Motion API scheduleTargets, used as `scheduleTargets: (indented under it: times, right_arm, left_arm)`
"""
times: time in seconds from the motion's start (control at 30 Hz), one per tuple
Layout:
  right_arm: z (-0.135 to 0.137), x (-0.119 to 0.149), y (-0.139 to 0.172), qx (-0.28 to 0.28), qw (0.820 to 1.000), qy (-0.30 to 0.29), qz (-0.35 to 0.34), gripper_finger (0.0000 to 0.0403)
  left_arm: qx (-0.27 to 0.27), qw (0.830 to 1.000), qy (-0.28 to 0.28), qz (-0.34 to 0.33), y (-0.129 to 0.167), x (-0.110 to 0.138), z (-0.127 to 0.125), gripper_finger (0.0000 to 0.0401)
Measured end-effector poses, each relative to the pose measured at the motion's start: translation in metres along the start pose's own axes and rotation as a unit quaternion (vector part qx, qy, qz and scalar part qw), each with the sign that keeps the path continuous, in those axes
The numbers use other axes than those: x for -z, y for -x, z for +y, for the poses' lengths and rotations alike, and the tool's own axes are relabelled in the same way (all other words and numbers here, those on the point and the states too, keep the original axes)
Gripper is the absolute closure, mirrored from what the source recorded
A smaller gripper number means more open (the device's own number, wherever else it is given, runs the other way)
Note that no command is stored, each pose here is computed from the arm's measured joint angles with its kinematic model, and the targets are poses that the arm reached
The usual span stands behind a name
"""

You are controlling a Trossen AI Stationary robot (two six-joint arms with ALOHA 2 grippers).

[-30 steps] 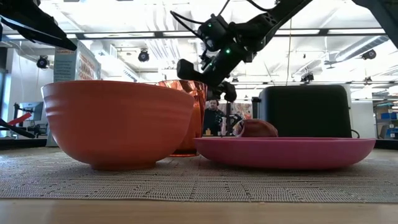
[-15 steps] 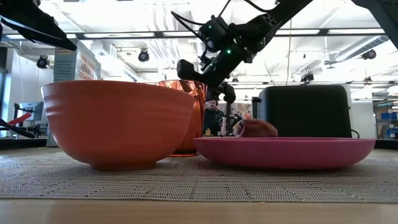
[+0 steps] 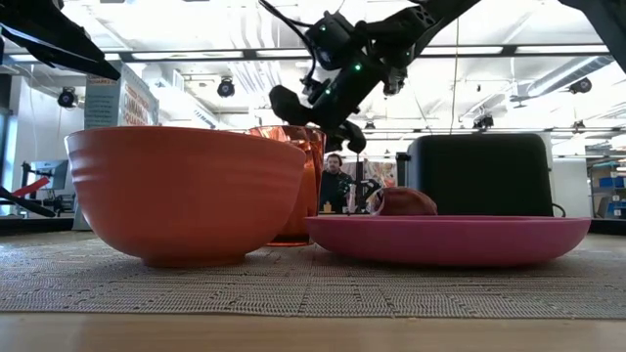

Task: Arrange a breakfast setting
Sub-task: Put the golden spoon to the left of the orange bowl on the gray mat

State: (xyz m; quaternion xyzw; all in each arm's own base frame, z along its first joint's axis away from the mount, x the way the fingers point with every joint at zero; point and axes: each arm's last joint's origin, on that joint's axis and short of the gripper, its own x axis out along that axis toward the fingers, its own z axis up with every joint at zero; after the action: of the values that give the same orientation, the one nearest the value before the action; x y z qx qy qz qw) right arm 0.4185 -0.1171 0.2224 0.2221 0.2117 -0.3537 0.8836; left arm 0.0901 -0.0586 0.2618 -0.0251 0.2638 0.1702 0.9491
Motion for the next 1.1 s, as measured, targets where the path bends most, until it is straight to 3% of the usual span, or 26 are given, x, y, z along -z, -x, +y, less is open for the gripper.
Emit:
scheduleTargets:
  times: [0.13,0.37,0.5,0.87,1.1]
  right_arm:
    - [0.012,0.007,0.006,0.006,1.0,0.017,-0.006,0.019]
    - [0.023,0.016,0.014,0.082,0.994,0.042,-0.054,0.019]
    - [0.022,0.017,0.014,0.085,0.994,0.035,-0.054,0.019]
    - [0.019,0.042,-0.008,0.115,0.991,0.036,-0.05,0.019]
    - [0.008,0.043,-0.027,0.14,0.987,0.03,-0.075,0.0191]
  left_arm:
    - [0.0,1.0,0.0,0.0,0.0,0.0,0.0,0.0094]
    - [0.0,1.0,0.0,0.0,0.0,0.0,0.0,0.0094]
    - [0.0,1.0,-0.001,0.0,0.0,0.0,0.0,0.0094]
    - [0.001,1.0,-0.005,-0.001,0.0,0.0,-0.001,0.0094]
    - [0.001,1.0,-0.005,-0.001,0.0,0.0,-0.001,0.0094]
